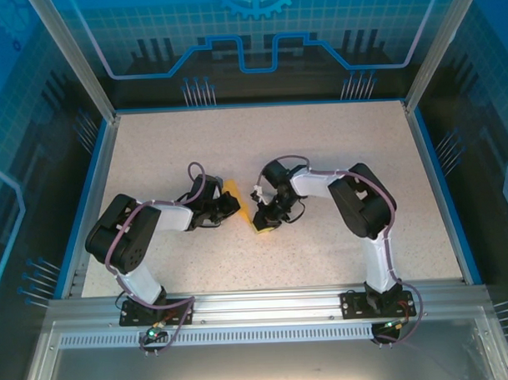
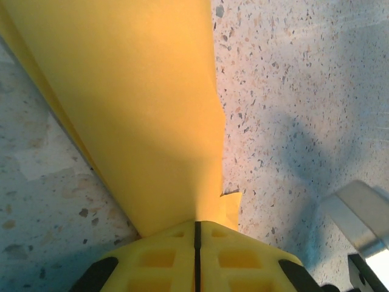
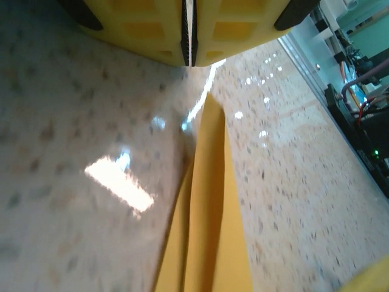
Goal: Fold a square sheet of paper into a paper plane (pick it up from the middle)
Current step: Fold the wing for the fifth time at the center of the table.
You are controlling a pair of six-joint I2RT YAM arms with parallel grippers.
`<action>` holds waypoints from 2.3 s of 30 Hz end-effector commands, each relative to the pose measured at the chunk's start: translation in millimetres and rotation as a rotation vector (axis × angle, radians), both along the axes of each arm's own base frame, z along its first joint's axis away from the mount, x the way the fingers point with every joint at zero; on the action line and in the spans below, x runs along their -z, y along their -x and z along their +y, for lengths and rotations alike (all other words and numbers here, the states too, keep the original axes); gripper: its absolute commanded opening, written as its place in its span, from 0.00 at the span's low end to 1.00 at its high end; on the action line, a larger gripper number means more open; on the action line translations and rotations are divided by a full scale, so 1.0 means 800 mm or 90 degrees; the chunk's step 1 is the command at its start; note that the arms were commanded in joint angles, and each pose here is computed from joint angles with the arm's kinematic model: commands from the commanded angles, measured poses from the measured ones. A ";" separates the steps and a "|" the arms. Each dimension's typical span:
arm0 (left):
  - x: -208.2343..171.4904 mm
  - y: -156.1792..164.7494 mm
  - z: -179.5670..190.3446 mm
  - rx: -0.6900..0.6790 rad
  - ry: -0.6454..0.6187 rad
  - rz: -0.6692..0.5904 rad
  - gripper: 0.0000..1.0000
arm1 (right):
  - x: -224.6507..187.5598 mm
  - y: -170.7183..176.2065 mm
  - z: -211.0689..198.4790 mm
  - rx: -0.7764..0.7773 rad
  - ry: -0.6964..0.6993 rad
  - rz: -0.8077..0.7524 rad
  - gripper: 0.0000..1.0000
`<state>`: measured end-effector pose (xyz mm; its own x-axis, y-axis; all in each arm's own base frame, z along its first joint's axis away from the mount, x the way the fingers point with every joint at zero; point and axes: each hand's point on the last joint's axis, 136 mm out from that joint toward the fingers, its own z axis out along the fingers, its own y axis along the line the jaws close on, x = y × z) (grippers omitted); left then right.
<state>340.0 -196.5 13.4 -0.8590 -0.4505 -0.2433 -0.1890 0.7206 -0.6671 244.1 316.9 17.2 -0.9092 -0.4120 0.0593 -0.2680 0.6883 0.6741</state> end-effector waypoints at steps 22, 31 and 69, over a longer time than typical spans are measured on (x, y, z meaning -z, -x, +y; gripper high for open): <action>0.022 0.011 0.017 -0.011 -0.055 0.037 0.12 | 0.027 -0.043 0.030 0.050 0.032 -0.039 0.12; -0.072 -0.020 -0.001 0.013 -0.012 -0.069 0.22 | 0.042 -0.034 0.011 0.057 0.057 -0.020 0.10; 0.001 -0.037 0.012 0.127 -0.034 -0.121 0.18 | 0.056 -0.020 -0.001 0.048 0.094 0.035 0.09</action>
